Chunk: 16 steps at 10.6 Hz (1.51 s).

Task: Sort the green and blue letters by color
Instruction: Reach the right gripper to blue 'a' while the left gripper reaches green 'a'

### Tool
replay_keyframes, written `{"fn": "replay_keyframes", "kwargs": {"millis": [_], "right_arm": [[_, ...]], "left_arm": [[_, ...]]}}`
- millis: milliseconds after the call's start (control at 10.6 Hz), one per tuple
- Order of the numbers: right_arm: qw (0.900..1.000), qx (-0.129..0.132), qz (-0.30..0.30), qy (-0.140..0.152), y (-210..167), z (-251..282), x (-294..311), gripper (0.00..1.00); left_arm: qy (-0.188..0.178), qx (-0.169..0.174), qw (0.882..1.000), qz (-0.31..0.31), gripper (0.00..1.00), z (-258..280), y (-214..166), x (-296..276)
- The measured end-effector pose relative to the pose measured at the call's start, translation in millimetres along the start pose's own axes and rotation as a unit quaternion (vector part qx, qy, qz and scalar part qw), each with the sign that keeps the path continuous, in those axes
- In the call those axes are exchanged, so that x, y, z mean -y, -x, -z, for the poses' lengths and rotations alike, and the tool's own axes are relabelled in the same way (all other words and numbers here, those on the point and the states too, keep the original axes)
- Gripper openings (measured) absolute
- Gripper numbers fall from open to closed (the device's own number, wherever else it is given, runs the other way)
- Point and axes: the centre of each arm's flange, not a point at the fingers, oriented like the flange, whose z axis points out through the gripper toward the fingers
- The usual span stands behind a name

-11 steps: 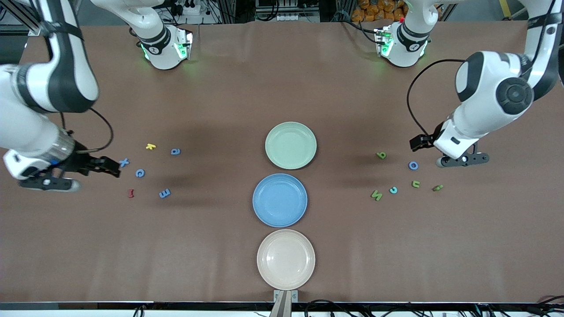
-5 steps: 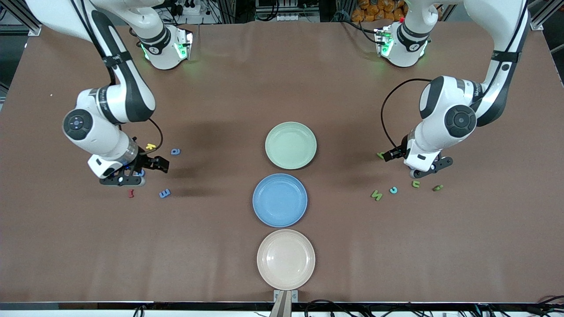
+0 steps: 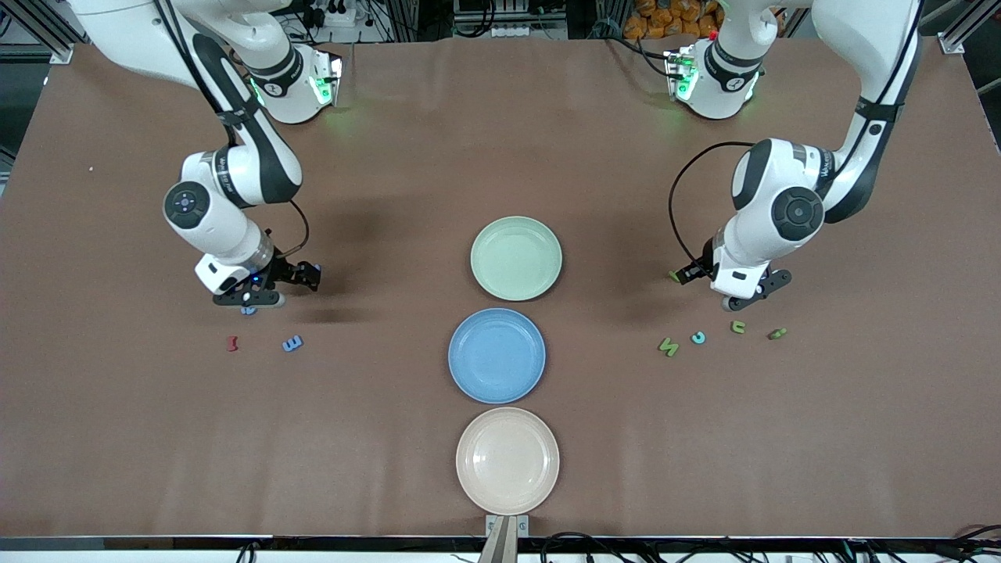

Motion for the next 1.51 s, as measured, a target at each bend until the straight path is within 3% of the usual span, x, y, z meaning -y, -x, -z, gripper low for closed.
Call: {"fn": "replay_keyframes", "kwargs": {"millis": [472, 1134, 1512], "right_arm": [[1.0, 0.021, 0.004, 0.001, 39.8, -53.2, 3.1, 1.0], [1.0, 0.027, 0.002, 0.002, 51.2, -55.4, 6.9, 1.0], [1.0, 0.029, 0.001, 0.002, 58.2, -53.4, 7.6, 0.94]], "left_arm": [[0.008, -0.001, 0.999, 0.054, 0.63, -23.6, 4.6, -9.2], [0.013, 0.001, 0.998, 0.061, 0.62, -61.6, 8.5, -1.8], [0.017, 0.0, 0.998, 0.064, 0.62, -69.8, 7.3, 0.0]]}}
